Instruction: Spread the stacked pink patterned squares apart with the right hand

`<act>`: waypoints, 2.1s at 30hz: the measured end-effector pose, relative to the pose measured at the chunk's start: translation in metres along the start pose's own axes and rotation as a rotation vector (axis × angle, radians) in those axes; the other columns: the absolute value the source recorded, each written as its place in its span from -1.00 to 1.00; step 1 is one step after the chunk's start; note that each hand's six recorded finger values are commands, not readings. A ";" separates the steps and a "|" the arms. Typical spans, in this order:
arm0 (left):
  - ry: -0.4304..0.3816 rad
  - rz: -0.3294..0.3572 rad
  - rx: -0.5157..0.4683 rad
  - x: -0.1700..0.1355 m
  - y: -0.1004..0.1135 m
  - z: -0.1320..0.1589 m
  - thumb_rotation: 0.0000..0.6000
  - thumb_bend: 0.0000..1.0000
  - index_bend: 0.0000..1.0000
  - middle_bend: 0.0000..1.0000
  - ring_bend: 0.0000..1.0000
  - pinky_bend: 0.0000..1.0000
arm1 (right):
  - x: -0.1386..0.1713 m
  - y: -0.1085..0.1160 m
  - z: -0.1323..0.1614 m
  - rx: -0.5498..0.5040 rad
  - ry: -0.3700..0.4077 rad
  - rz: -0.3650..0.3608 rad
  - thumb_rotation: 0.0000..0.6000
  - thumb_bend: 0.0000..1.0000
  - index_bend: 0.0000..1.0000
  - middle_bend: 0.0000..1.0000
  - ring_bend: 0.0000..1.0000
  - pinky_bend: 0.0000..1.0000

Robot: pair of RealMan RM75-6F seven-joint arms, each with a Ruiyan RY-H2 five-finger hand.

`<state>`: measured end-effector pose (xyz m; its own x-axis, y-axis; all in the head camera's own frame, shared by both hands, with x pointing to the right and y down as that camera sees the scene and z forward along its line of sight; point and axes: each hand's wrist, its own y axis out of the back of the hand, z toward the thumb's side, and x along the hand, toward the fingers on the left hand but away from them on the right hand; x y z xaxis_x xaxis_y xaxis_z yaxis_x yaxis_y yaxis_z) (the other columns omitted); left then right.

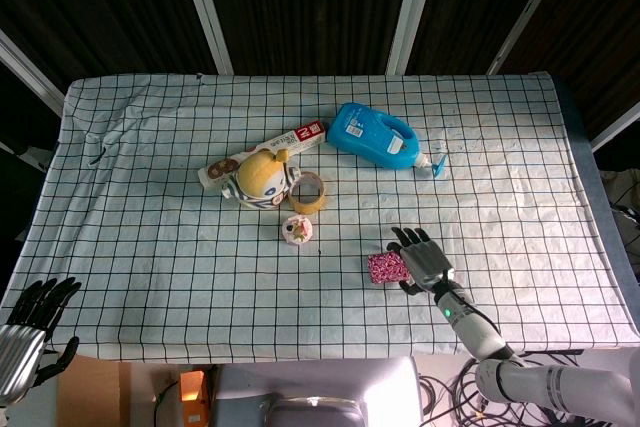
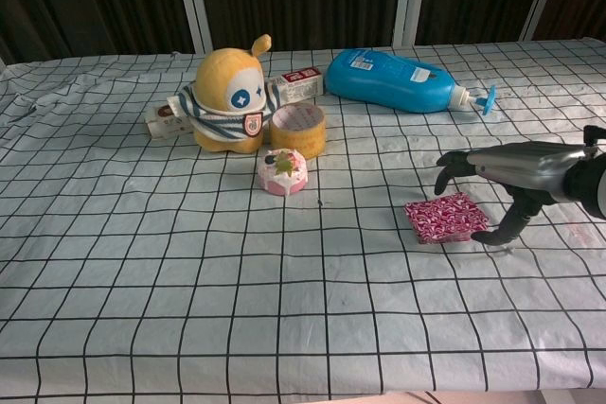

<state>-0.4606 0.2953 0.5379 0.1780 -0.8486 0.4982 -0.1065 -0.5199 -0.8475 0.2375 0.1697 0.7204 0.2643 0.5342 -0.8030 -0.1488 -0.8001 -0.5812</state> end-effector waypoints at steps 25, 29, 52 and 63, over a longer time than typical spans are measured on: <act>-0.003 0.004 -0.004 -0.001 0.002 -0.001 1.00 -0.10 -1.00 -0.87 -1.00 -1.00 | -0.005 -0.001 0.002 -0.021 -0.014 -0.014 1.00 -0.45 -0.26 -1.00 -1.00 -0.87; -0.003 0.005 -0.004 -0.001 0.002 -0.001 1.00 -0.10 -1.00 -0.87 -1.00 -1.00 | -0.004 0.000 0.001 -0.026 -0.018 -0.017 1.00 -0.45 -0.23 -1.00 -1.00 -0.87; 0.010 -0.007 0.001 0.002 -0.001 -0.002 1.00 -0.10 -1.00 -0.87 -1.00 -1.00 | -0.014 0.022 -0.071 -0.109 -0.187 -0.097 1.00 -0.45 -0.21 -1.00 -1.00 -0.86; 0.013 -0.014 0.003 0.005 -0.003 -0.001 1.00 -0.10 -1.00 -0.87 -1.00 -1.00 | -0.012 0.015 -0.085 -0.104 -0.190 -0.058 1.00 -0.45 -0.80 -1.00 -1.00 -0.86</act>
<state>-0.4608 0.2927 0.5429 0.1669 -0.8427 0.5119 -0.1011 -0.5311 -0.8413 0.3133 0.1280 0.7328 0.0843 0.6143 -0.7846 -0.0373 -0.7849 -0.6185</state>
